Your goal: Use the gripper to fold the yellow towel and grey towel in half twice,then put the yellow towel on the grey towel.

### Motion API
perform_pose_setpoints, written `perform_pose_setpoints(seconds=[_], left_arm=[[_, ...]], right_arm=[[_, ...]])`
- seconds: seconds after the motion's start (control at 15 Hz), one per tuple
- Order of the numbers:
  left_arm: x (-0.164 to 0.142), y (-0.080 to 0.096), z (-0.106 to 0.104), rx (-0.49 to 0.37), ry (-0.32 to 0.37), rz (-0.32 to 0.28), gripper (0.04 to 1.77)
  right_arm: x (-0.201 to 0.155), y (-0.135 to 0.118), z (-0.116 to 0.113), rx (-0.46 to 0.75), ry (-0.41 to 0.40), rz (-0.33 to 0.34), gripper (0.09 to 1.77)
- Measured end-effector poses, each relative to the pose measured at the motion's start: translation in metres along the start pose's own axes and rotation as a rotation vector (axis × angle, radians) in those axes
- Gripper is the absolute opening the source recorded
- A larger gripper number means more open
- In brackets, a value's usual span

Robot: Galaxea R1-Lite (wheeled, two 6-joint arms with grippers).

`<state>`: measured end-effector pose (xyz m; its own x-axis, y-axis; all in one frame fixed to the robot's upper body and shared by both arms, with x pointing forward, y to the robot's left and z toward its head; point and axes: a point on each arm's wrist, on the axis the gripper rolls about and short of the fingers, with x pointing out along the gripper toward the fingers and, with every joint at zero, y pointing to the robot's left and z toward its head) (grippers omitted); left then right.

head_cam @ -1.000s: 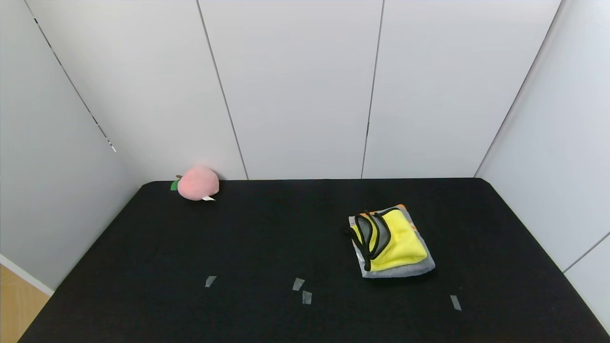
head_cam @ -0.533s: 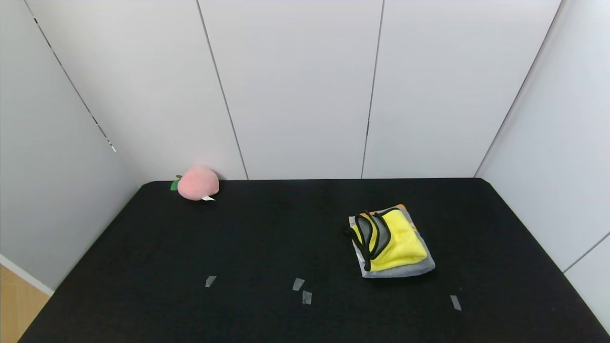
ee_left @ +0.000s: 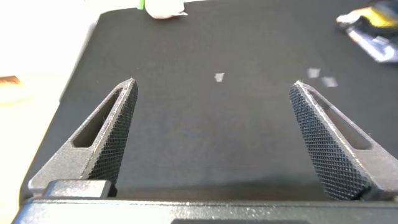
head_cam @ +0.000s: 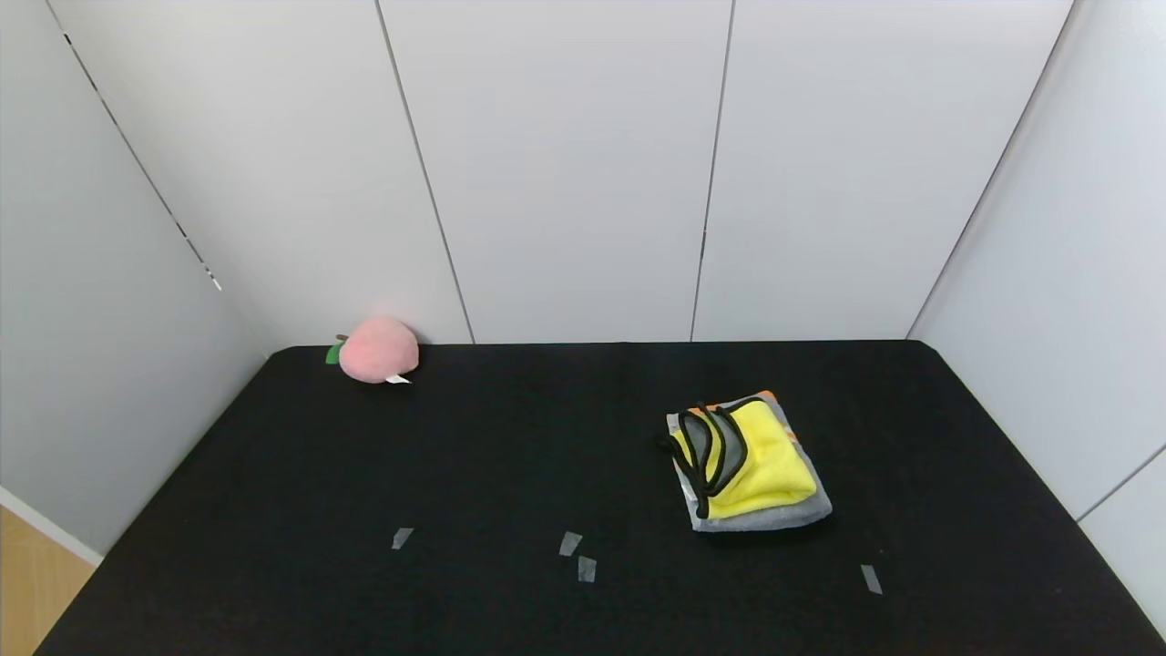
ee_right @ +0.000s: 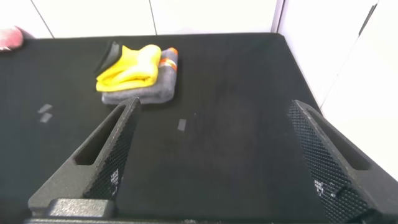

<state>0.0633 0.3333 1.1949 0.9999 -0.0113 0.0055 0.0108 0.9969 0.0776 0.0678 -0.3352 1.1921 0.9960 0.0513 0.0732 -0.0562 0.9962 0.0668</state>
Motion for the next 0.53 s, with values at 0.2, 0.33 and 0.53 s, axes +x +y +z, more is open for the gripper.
perform_pose_setpoints(seconds=[0.2, 0.33, 0.53], left_arm=[[0.0041, -0.0008, -0.0103, 0.020, 0.016, -0.005, 1.72], [0.0046, -0.0009, -0.0119, 0.016, 0.022, -0.005, 1.72], [0.0048, -0.0008, -0.0127, -0.009, 0.025, 0.006, 1.72]], right_arm=[[0.0005, -0.0015, -0.0039, -0.071, 0.022, -0.052, 1.71], [0.0004, -0.0022, -0.0078, -0.101, 0.057, -0.067, 1.71], [0.0003, -0.0023, -0.0093, -0.095, 0.072, -0.070, 1.71]])
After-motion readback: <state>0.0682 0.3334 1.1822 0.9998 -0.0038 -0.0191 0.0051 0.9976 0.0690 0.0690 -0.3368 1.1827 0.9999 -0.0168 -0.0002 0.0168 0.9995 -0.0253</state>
